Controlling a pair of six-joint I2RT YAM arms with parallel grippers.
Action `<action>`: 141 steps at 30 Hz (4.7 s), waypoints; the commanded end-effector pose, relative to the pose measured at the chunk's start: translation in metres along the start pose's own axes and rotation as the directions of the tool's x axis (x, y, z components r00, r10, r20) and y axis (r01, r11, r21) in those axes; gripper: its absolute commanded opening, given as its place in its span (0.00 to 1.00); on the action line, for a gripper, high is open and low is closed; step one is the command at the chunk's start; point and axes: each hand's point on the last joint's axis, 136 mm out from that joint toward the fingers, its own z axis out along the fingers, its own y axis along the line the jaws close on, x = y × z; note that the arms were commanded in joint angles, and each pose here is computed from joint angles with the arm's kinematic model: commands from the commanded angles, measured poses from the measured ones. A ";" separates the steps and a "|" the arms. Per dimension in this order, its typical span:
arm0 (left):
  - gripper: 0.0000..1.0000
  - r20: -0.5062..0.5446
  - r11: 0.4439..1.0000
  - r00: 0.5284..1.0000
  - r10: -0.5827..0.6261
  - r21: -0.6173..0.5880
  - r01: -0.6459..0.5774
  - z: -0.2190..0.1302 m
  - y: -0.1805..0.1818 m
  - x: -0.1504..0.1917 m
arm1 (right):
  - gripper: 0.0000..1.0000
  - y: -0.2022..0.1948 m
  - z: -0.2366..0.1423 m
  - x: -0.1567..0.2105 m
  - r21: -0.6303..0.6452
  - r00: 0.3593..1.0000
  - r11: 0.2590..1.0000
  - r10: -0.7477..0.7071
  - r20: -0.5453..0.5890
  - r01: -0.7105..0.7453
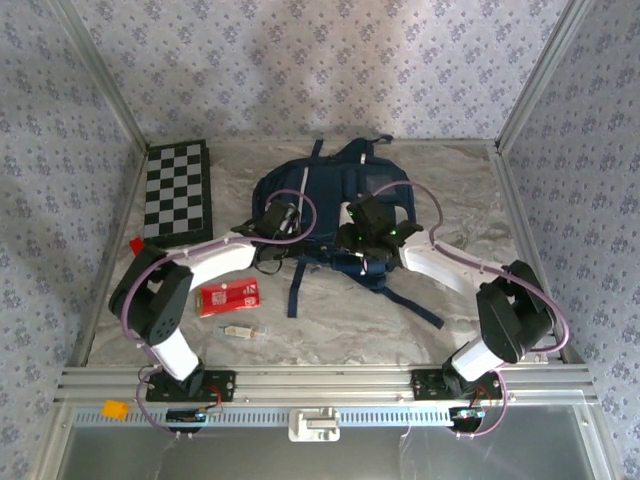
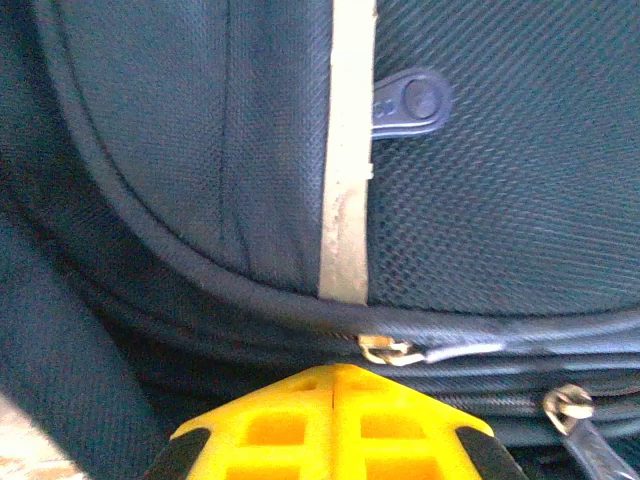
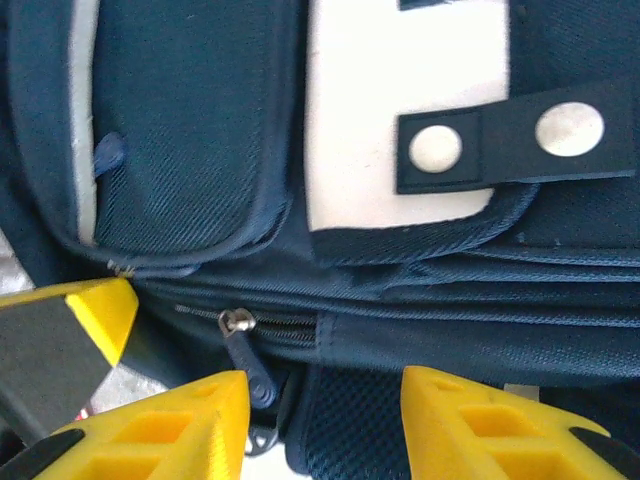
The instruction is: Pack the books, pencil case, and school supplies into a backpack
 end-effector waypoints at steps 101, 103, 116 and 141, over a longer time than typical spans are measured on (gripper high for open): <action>0.24 0.093 0.997 0.993 0.074 -0.034 -0.071 0.015 -0.062 -0.018 | 0.00 0.059 -0.012 -0.073 -0.006 0.930 0.935 -0.353 0.098 0.356; 0.21 0.121 0.995 0.988 0.101 -0.013 -0.100 0.013 -0.068 -0.025 | 0.00 0.057 -0.012 -0.072 -0.003 0.931 0.935 -0.353 0.095 0.355; 0.00 0.102 0.989 0.984 0.144 0.021 -0.147 -0.016 -0.051 -0.026 | 0.00 0.038 -0.021 -0.071 0.029 0.928 0.931 -0.366 0.076 0.364; 0.00 0.029 0.979 0.985 0.169 0.108 -0.171 -0.017 -0.032 -0.021 | 0.43 0.032 -0.031 0.014 -0.095 0.971 0.968 -0.237 -0.044 0.232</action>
